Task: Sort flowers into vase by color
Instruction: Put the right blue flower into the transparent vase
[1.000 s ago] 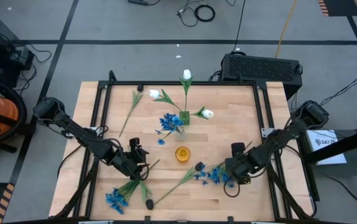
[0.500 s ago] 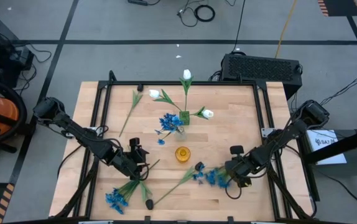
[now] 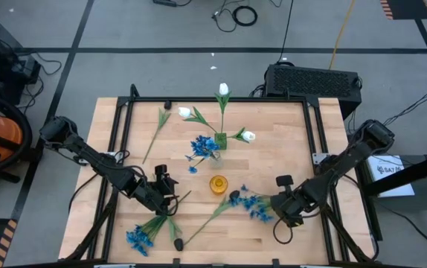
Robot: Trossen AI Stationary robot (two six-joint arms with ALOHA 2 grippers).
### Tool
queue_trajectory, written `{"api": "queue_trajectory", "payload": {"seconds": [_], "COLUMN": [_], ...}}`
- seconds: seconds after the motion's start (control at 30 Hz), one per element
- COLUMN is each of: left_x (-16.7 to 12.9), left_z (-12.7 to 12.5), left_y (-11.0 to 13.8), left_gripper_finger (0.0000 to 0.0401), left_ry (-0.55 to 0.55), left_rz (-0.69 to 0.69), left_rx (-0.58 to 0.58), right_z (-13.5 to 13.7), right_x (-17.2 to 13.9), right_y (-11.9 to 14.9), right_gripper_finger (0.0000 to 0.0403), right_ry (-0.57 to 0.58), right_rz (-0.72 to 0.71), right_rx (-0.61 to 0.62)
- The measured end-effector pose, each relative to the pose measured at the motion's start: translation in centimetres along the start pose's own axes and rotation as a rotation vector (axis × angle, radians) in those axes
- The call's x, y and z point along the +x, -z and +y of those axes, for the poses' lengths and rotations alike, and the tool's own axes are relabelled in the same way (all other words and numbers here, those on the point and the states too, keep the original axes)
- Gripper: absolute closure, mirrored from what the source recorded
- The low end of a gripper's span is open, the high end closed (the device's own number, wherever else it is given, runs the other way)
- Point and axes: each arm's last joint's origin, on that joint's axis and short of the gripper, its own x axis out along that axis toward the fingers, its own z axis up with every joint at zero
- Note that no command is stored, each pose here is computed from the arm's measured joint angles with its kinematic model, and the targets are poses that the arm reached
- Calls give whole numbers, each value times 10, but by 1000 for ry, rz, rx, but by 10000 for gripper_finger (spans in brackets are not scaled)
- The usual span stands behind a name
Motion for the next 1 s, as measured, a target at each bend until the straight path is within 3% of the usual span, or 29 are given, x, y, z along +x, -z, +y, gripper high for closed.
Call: {"api": "queue_trajectory", "payload": {"seconds": [0.1, 0.33, 0.63, 0.83, 1.0], "left_x": [0, 0, 0, -5, -11], "left_z": [0, 0, -3, -12, -18], "left_y": [0, -1, -8, -25, -41], "left_gripper_finger": [154, 154, 154, 154, 154], "left_ry": [-2, -1, 2, 141, 246], "left_rz": [-1, -7, -90, -202, -356], "left_rx": [-1, -3, -17, 29, 85], "right_z": [5, 22, 29, 20, 4], "right_x": [-21, -80, -140, -180, -213], "right_y": [-5, -23, -40, -52, -70], "right_gripper_finger": [400, 402, 402, 403, 403], "right_ry": [0, -49, 171, 319, 302], "right_rz": [14, -113, -593, -936, -1177], "right_rx": [10, -20, -129, -131, -160]}}
